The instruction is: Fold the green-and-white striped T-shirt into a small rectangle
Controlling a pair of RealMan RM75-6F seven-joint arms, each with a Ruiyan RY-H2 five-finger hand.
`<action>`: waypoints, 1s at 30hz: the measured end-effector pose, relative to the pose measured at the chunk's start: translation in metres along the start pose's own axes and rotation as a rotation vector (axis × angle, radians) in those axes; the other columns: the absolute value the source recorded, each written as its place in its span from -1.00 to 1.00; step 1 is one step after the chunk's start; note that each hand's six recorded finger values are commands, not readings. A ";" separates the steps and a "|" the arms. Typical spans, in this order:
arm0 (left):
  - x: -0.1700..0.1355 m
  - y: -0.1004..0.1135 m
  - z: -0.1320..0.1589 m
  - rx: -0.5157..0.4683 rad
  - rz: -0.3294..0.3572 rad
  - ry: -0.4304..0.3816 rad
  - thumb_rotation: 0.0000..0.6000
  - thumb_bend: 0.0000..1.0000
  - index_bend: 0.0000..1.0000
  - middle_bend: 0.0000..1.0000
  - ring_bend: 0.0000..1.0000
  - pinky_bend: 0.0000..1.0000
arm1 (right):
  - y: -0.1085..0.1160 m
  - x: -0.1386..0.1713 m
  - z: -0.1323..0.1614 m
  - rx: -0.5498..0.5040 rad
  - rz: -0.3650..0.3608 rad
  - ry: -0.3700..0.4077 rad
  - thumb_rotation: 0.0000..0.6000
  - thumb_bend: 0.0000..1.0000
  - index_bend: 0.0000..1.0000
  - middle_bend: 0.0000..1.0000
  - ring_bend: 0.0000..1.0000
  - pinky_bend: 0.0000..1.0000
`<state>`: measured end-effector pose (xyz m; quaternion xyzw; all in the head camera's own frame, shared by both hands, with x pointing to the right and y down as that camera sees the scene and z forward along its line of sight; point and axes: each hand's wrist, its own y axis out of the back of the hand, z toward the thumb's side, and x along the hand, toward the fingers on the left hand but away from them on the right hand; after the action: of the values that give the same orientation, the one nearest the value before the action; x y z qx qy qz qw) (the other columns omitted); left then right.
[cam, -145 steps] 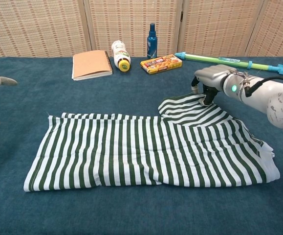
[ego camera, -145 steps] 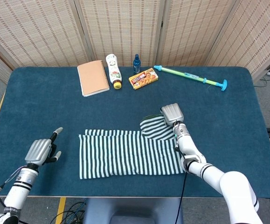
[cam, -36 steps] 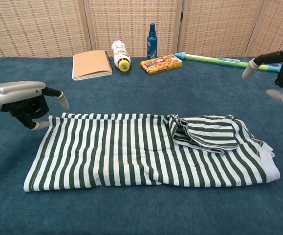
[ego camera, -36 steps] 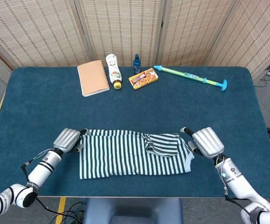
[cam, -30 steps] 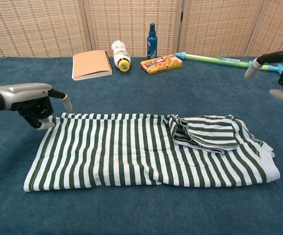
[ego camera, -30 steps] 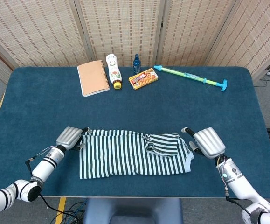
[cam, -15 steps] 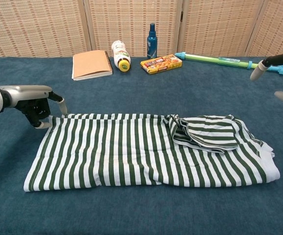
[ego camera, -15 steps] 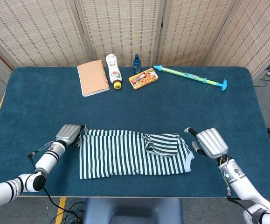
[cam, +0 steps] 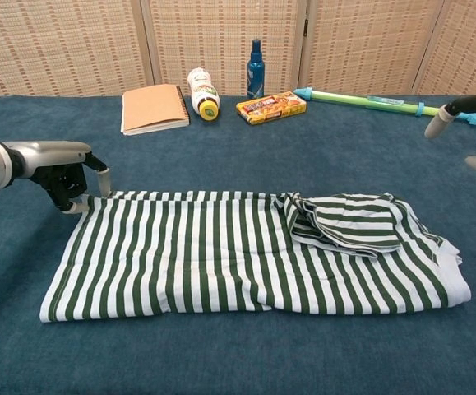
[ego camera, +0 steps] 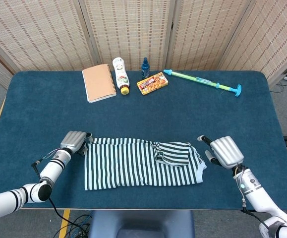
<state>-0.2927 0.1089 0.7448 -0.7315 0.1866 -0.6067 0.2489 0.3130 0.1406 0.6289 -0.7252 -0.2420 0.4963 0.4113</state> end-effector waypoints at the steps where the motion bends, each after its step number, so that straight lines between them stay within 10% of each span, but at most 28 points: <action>1: -0.001 0.001 0.000 0.002 0.010 -0.001 1.00 -0.19 -0.21 0.76 0.76 1.00 | 0.000 0.000 0.000 0.000 0.001 0.001 1.00 -0.04 -0.49 0.94 1.00 1.00; 30: 0.002 -0.006 0.002 0.033 -0.008 0.030 1.00 -0.19 -0.03 0.77 0.77 1.00 | -0.004 0.001 -0.005 -0.019 0.018 -0.018 1.00 -0.04 -0.49 0.94 1.00 1.00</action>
<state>-0.2905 0.1133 0.7499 -0.7188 0.1774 -0.6215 0.2560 0.3187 0.1420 0.6325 -0.7268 -0.2438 0.5044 0.3975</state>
